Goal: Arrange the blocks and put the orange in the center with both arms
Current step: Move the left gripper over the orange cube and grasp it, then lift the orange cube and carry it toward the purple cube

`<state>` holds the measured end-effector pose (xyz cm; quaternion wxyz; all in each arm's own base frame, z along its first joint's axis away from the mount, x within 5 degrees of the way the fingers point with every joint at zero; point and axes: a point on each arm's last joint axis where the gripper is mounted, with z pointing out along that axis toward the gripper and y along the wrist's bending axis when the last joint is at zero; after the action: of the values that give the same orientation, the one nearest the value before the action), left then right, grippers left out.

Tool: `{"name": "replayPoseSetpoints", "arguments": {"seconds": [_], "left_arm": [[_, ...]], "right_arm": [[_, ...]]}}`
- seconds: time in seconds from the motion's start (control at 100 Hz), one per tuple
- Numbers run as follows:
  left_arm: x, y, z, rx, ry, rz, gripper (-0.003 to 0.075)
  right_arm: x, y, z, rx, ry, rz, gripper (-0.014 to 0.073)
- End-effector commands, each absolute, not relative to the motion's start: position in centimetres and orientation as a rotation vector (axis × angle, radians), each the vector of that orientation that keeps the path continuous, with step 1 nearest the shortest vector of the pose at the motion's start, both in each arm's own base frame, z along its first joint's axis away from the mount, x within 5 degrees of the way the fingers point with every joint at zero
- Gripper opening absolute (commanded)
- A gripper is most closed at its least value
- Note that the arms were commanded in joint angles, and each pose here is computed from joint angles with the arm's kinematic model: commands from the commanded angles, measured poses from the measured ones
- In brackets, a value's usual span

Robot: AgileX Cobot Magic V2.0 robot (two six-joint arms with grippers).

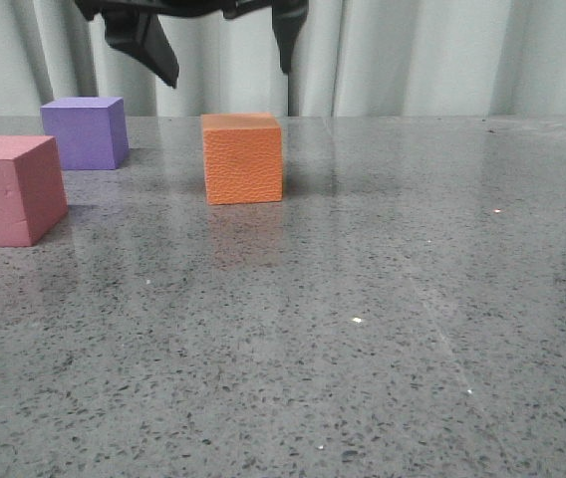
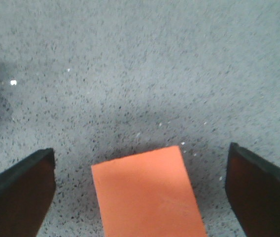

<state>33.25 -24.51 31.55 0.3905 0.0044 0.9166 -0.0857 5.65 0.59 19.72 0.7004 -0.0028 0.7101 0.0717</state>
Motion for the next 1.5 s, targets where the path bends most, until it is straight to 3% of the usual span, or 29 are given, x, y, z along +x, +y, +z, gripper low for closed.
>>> {"name": "replayPoseSetpoints", "arguments": {"seconds": [0.0, 0.39, 0.48, 0.71, 0.96, 1.06, 1.27, 1.49], "left_arm": [[33.0, -24.7, 33.5, 0.004, 2.273, -0.266, 0.065], [33.2, -25.5, 31.5, -0.013, 2.349, -0.261, 0.0648], [33.2, -25.5, 31.1, -0.017, 2.367, -0.239, 0.0615], [33.4, -25.7, 30.0, -0.026, 2.404, -0.221, 0.0429], [33.4, -25.7, 30.2, -0.031, 2.404, -0.215, 0.0113], [33.1, -25.3, 30.9, -0.029, 2.398, -0.206, 0.0038], [31.8, -23.2, 35.2, 0.002, 2.282, -0.142, 0.003], [30.4, -19.4, 39.1, 0.011, 2.197, 0.038, 0.003]], "right_arm": [[5.3, 0.6, 21.1, -0.011, 1.453, 0.157, -0.0067], [5.3, 0.6, 21.1, -0.011, 1.453, 0.157, -0.0067], [5.3, 0.6, 21.1, -0.011, 1.453, 0.157, -0.0067], [5.3, 0.6, 21.1, -0.011, 1.453, 0.157, -0.0067], [5.3, 0.6, 21.1, -0.011, 1.453, 0.157, -0.0067], [5.3, 0.6, 21.1, -0.011, 1.453, 0.157, -0.0067], [5.3, 0.6, 21.1, -0.011, 1.453, 0.157, -0.0067], [5.3, 0.6, 21.1, -0.011, 1.453, 0.157, -0.0067]]}}
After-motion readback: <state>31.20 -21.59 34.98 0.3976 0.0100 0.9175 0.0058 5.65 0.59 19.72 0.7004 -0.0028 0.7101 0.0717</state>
